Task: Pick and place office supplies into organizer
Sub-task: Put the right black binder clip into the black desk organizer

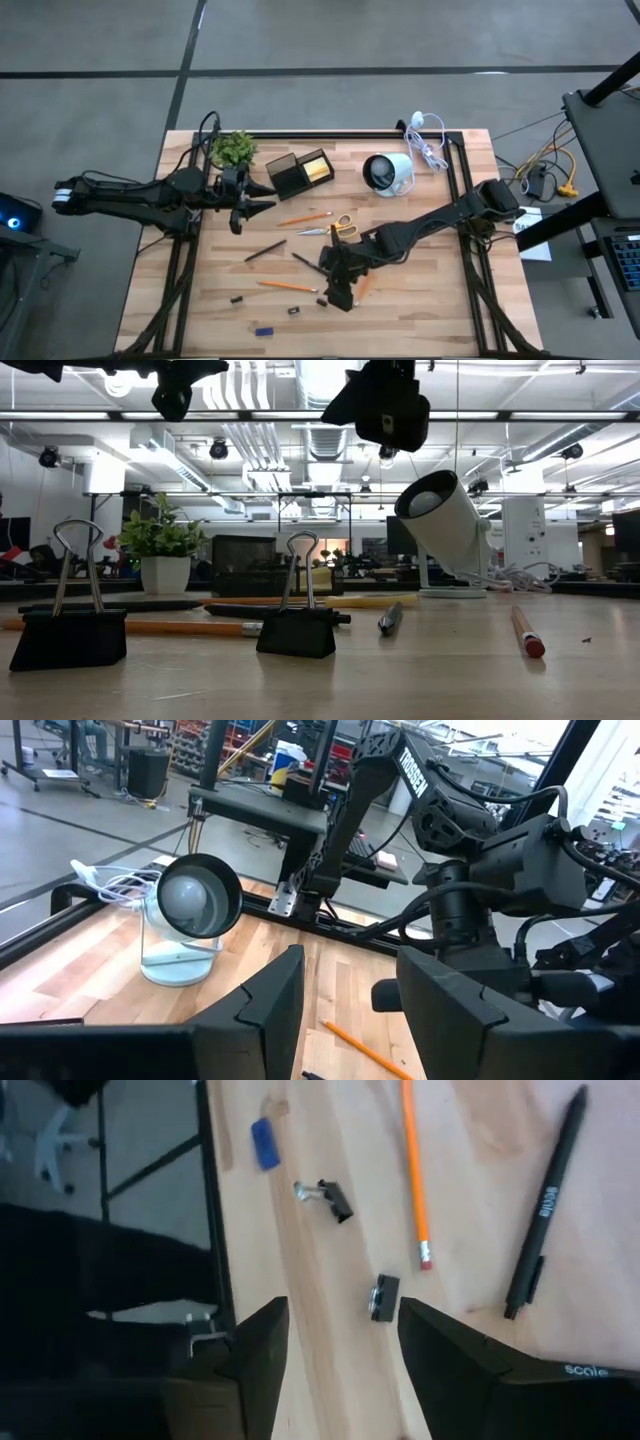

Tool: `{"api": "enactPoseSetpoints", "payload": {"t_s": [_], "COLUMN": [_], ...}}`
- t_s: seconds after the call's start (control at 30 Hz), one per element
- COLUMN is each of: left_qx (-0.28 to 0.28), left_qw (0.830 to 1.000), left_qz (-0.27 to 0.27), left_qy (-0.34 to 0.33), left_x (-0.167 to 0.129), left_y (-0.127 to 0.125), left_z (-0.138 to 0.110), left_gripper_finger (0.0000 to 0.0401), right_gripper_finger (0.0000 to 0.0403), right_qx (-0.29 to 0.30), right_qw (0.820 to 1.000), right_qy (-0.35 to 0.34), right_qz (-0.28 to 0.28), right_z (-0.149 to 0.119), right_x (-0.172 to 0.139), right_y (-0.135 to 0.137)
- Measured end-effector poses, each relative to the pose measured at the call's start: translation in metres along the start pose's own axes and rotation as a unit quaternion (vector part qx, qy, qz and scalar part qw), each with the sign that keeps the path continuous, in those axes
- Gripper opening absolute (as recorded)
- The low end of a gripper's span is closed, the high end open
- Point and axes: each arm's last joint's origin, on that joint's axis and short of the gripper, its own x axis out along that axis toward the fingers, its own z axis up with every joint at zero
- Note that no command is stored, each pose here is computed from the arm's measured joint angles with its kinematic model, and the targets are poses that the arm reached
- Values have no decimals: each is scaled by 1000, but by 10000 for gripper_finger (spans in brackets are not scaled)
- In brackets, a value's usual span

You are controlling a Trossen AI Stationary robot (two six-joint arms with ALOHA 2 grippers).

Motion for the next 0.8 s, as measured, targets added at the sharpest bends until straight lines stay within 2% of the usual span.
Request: {"api": "enactPoseSetpoints", "payload": {"t_s": [0.3, 0.5, 0.7, 0.8], "left_qx": [0, 0, 0, 0], "left_qw": [1000, 1000, 1000, 1000], "left_qz": [0, 0, 0, -1], "left_qy": [1, 2, 1, 1], "left_x": [0, 0, -1, -1], "left_y": [0, 0, 0, 0], "left_z": [0, 0, 0, 0], "left_gripper_finger": [146, 146, 146, 146], "right_gripper_finger": [175, 176, 177, 183], "right_qx": [47, 33, 17, 17], "right_qw": [996, 994, 995, 996], "right_qy": [-75, -97, -89, -75], "right_qz": [-26, -44, -31, -44], "right_z": [0, -3, -15, -23], "right_x": [1, 3, 32, 49], "right_y": [9, 13, 18, 17]}}
